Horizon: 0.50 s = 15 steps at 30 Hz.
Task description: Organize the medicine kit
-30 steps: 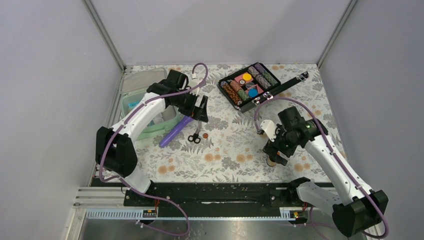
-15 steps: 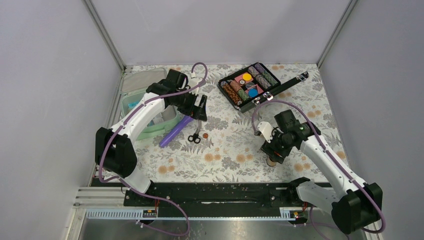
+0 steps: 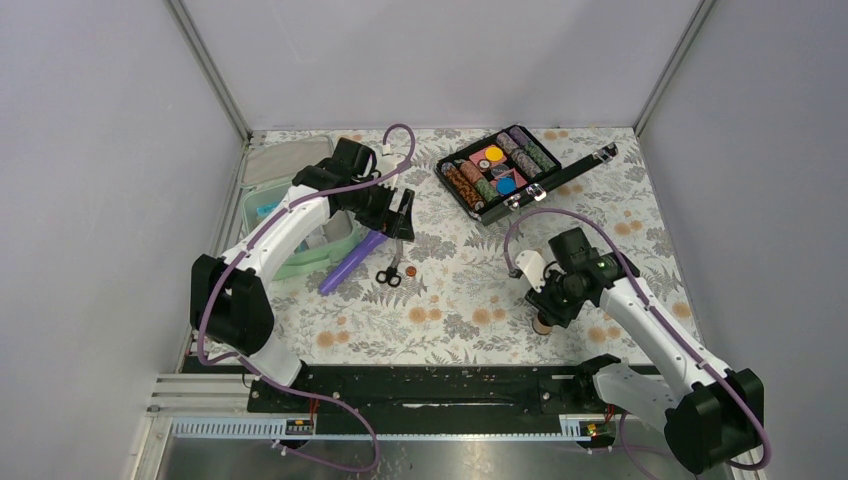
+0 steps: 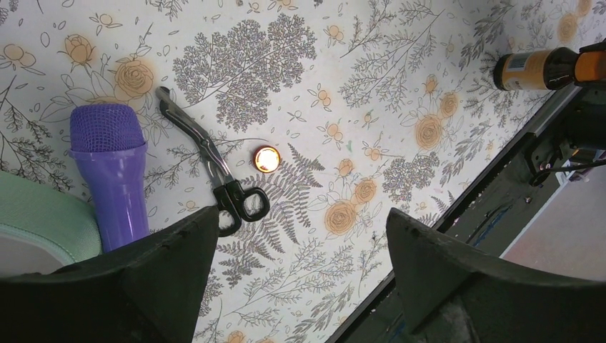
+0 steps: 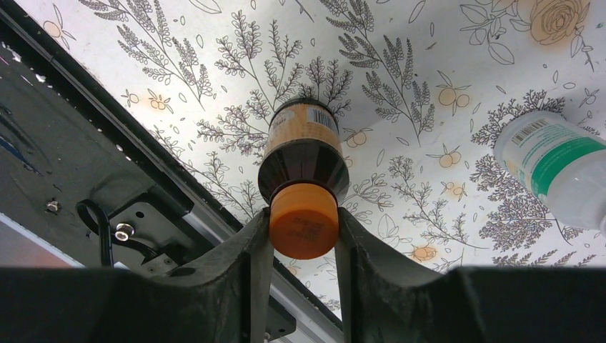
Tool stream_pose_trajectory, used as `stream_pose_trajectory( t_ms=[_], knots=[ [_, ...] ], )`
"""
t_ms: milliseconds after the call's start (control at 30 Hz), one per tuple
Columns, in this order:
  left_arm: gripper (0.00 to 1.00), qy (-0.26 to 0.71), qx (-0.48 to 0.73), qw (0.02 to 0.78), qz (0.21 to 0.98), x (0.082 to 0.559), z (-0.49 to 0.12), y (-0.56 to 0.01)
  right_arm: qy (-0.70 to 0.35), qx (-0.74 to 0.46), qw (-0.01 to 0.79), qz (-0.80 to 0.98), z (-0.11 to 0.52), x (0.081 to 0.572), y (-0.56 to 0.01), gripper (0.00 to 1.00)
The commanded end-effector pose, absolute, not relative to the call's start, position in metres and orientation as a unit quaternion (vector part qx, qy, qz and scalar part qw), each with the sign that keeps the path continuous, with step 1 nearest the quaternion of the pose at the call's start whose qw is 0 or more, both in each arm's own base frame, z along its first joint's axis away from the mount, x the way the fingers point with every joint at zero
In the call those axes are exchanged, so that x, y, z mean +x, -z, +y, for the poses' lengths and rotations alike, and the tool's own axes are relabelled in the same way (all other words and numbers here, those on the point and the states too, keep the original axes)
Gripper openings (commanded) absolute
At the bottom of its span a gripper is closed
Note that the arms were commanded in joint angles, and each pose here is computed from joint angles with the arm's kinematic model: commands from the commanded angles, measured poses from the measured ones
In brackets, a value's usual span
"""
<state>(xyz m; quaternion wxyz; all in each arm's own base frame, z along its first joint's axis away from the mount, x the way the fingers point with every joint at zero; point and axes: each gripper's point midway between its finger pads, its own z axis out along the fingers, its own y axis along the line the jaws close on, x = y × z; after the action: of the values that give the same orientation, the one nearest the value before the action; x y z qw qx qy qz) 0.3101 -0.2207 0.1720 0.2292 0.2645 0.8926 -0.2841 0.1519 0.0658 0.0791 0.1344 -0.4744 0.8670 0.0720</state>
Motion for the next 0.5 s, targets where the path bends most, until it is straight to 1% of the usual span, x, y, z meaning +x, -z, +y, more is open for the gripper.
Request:
stream_pose_trajectory(
  t_ms=[0,133,167,233,267,300,367,467],
  knots=[
    [0.85,0.291,0.273,0.274,0.875,0.319,-0.227,-0.195,-0.081,-0.464,0.154,0.869,0.072,0.156,-0.080,0.36],
    [0.85,0.295,0.271,0.272,0.875,0.319,-0.228,-0.194,-0.082,-0.462,0.158,0.869,0.074,0.160,-0.081,0.35],
    [0.85,0.295,0.271,0.272,0.875,0.319,-0.228,-0.194,-0.082,-0.460,0.160,0.869,0.074,0.161,-0.080,0.37],
    [0.85,0.297,0.271,0.272,0.874,0.318,-0.229,-0.194,-0.082,-0.451,0.162,0.874,0.075,0.163,-0.080,0.45],
    [0.85,0.297,0.272,0.272,0.874,0.317,-0.228,-0.194,-0.084,-0.449,0.162,0.875,0.076,0.164,-0.080,0.46],
    [0.85,0.297,0.271,0.272,0.874,0.317,-0.228,-0.193,-0.087,-0.448,0.162,0.875,0.077,0.164,-0.080,0.45],
    [0.85,0.296,0.272,0.272,0.874,0.316,-0.228,-0.192,-0.091,-0.447,0.162,0.875,0.079,0.164,-0.080,0.41],
    [0.85,0.298,0.272,0.272,0.874,0.317,-0.228,-0.191,-0.090,-0.445,0.164,0.876,0.080,0.166,-0.081,0.41]
  ],
)
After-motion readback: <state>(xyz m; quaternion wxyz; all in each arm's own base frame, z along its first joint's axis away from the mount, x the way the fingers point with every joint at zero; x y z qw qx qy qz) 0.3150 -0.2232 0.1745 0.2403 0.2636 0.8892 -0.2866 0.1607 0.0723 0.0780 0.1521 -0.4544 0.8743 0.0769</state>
